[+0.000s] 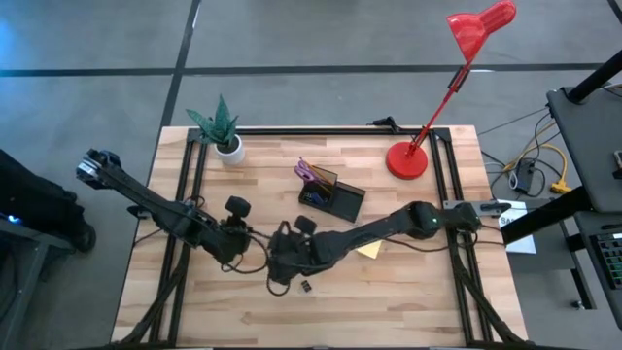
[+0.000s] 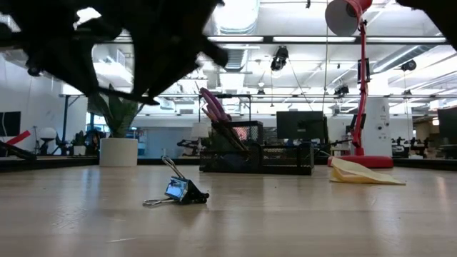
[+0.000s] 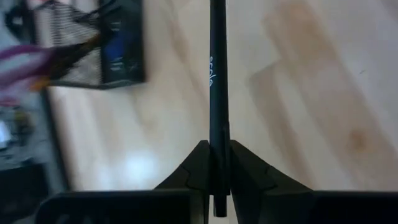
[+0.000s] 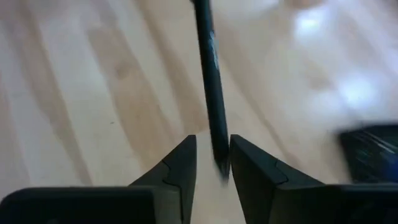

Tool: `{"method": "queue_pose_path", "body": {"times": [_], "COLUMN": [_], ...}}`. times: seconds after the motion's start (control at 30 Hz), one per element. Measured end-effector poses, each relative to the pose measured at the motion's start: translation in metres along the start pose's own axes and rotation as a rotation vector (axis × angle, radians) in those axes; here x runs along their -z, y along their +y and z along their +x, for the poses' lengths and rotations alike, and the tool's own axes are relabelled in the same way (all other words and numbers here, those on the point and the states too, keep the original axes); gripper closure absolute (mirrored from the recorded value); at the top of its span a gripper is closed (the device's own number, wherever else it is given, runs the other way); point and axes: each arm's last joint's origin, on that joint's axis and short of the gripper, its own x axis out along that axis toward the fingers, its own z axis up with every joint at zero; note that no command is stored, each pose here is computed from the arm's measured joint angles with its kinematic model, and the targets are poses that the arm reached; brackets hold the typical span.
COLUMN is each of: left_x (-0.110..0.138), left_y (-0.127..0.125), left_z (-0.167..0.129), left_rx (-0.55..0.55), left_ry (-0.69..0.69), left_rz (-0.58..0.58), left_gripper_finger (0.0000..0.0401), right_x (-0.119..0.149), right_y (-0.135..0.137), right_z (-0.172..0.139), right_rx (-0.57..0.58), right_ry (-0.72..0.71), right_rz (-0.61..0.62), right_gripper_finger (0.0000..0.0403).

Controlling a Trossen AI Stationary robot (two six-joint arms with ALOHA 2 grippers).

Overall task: Pick and place office supplies into organizer
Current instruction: Put the black pen into the desk organizer

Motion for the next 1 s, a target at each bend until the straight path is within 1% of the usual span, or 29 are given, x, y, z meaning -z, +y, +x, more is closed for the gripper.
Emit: {"method": "queue_pose_path", "body": {"times": [0.17, 0.27, 0.37, 0.4, 0.5, 0.6, 0.73, 0.83, 0.9, 1.0], "left_x": [-0.011, -0.02, -0.029, -0.032, -0.041, -0.051, -0.067, -0.076, -0.082, -0.087], "left_y": [0.021, 0.036, 0.053, 0.059, 0.078, 0.101, 0.135, 0.154, 0.162, 0.167], "left_z": [-0.026, -0.039, -0.045, -0.044, -0.039, -0.025, -0.003, 0.016, 0.028, 0.044], "left_rx": [-0.098, -0.165, -0.237, -0.261, -0.333, -0.37, -0.419, -0.415, -0.397, -0.355], "left_ry": [0.034, 0.037, 0.061, 0.08, 0.172, 0.249, 0.305, 0.367, 0.383, 0.368], "left_rz": [0.091, 0.154, 0.245, 0.283, 0.397, 0.47, 0.552, 0.622, 0.623, 0.633], "left_gripper_finger": [0.0381, 0.0381, 0.0381, 0.0381, 0.0381, 0.0381, 0.0381, 0.0381, 0.0381, 0.0381], "right_x": [0.012, 0.03, 0.048, 0.053, 0.064, 0.074, 0.084, 0.09, 0.092, 0.094], "right_y": [-0.008, -0.011, -0.009, -0.005, 0.006, 0.015, 0.025, 0.03, 0.032, 0.033], "right_z": [-0.032, -0.05, -0.068, -0.072, -0.082, -0.091, -0.1, -0.106, -0.108, -0.11], "right_rx": [0.201, 0.336, 0.422, 0.418, 0.387, 0.365, 0.334, 0.319, 0.312, 0.307], "right_ry": [-0.002, 0.011, -0.004, -0.018, -0.036, -0.056, -0.067, -0.07, -0.073, -0.078], "right_rz": [0.14, 0.233, 0.349, 0.389, 0.415, 0.484, 0.515, 0.529, 0.54, 0.565], "right_gripper_finger": [0.0293, 0.028, 0.027, 0.0267, 0.0262, 0.0263, 0.027, 0.0275, 0.0278, 0.0283]}}
